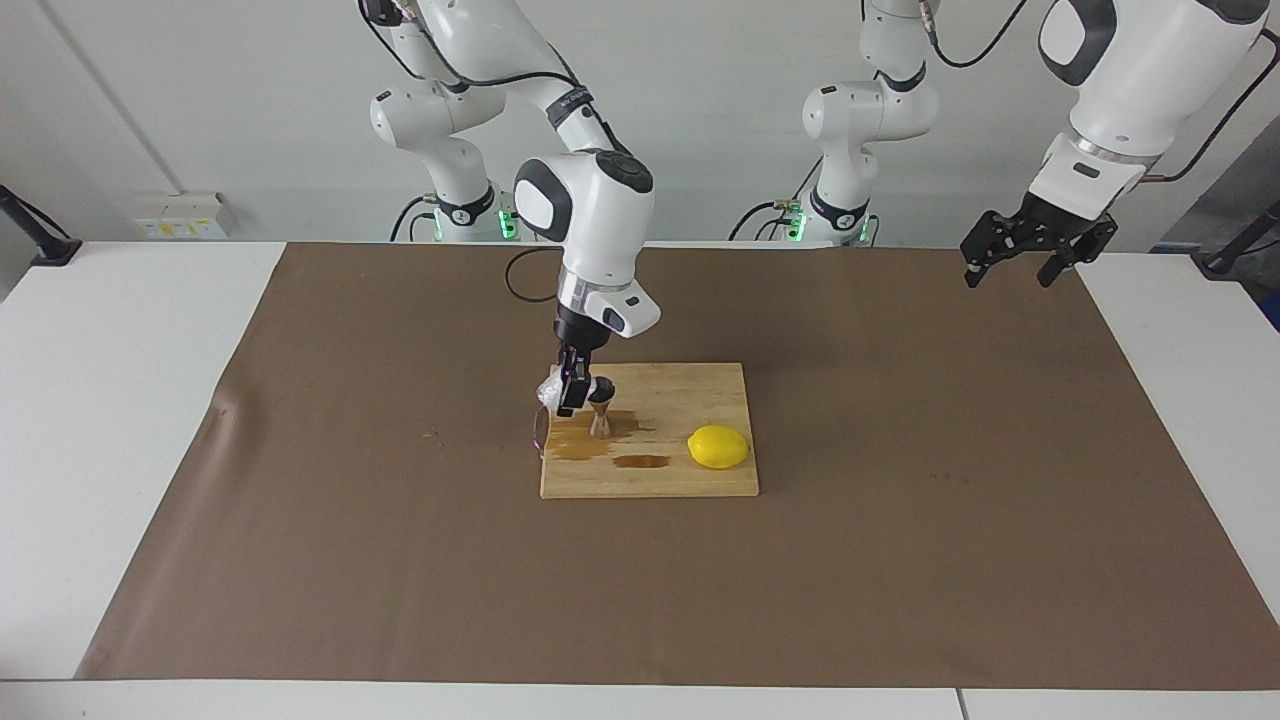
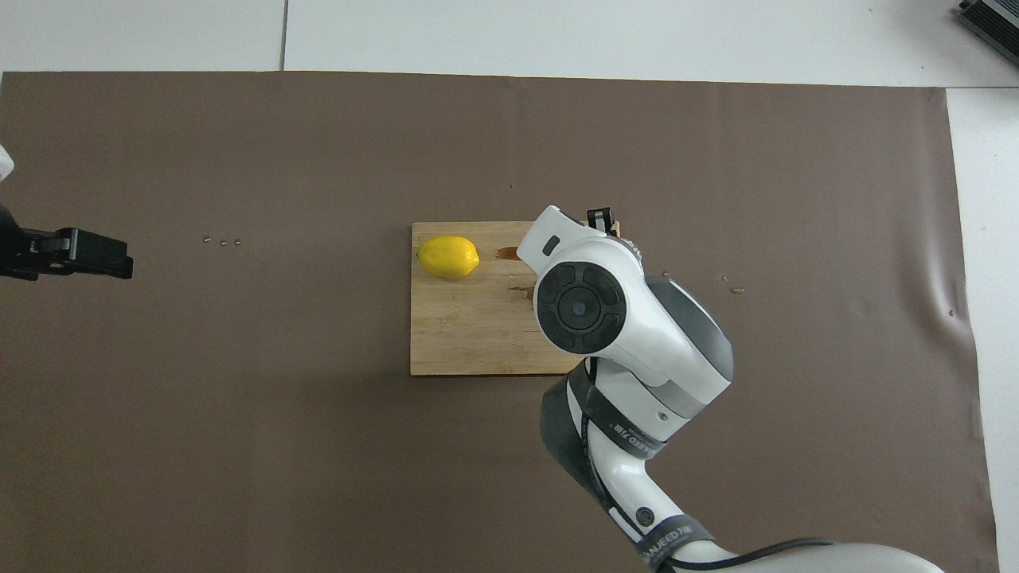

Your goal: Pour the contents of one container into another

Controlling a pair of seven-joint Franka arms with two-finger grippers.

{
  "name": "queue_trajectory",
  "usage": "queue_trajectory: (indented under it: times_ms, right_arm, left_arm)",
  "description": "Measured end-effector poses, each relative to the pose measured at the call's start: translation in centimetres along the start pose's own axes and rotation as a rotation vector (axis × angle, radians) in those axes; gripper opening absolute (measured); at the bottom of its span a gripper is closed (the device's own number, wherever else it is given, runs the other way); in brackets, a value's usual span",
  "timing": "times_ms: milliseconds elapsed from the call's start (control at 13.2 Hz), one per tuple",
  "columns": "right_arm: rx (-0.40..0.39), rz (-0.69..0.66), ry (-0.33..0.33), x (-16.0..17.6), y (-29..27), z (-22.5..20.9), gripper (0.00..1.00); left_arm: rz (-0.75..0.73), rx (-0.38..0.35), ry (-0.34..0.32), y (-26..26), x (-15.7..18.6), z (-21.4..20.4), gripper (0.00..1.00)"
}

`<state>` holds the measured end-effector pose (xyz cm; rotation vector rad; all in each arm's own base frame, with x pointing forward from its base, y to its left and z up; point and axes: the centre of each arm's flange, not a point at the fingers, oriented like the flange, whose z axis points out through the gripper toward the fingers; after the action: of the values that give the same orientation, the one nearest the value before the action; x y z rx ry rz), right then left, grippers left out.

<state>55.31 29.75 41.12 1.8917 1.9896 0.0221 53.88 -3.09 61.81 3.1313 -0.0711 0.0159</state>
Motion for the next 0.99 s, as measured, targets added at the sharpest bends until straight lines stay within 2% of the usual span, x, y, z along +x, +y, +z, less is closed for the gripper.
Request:
queue_trajectory:
  times_ms: [304,683,987]
  right_arm:
    - [0.024,0.098,0.079,-1.2,0.9,-0.3,0.58]
    - [0.026,0.161,0.105,-3.6,1.9,-1.1,0.58]
    - [0.099,0.257,0.215,-7.3,3.1,-1.0,0.58]
  left_arm:
    - [0.0,0.0,0.0,0.0,0.0,0.0,1.0]
    - [0.0,0.0,0.0,0.0,0.0,0.0,1.0]
    - [0.0,0.0,0.0,0.0,0.0,0.0,1.0]
